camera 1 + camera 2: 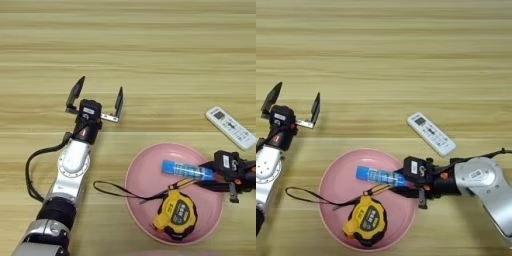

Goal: Move the objects on the table

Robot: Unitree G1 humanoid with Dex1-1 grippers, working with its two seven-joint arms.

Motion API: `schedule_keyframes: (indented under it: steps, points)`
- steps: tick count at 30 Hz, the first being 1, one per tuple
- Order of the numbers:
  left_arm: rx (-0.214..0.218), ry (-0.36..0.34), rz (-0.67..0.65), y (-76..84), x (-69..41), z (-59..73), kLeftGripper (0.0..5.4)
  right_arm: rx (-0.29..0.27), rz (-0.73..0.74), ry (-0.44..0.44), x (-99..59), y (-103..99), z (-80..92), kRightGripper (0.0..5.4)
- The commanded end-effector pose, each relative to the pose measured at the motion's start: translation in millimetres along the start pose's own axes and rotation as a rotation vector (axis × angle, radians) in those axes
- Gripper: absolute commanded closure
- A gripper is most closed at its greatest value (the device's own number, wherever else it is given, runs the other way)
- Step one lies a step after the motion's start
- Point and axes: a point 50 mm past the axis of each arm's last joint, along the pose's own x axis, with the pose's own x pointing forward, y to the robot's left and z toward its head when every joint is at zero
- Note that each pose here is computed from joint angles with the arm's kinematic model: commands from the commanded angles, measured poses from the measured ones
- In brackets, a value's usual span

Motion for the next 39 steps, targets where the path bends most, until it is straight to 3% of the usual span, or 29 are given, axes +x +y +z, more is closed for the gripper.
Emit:
schedule_keyframes:
  steps: [1,14,26,31,39]
  points:
    - [0.009,-0.013,-0.005,-0.2,2.7,1.4,0.0,-0.006,-0.022,-0.015,-6.6,-6,5.7,4.08]
    - [0.011,-0.012,-0.004,0.3,3.1,0.3,0.0,0.033,-0.114,-0.037,-19.9,-23,4.5,4.08]
    - [0.012,-0.012,-0.003,1.0,3.7,-0.4,0.0,0.195,-0.333,-0.097,-33.6,-58,2.2,4.08]
    - [0.013,-0.011,-0.003,1.5,4.1,-1.0,0.0,0.202,-0.346,-0.029,-33.4,-58,-7.6,4.08]
    - [0.014,-0.013,-0.001,2.0,4.4,-1.2,0.0,0.225,-0.293,0.045,-19.8,-48,-24.8,4.08]
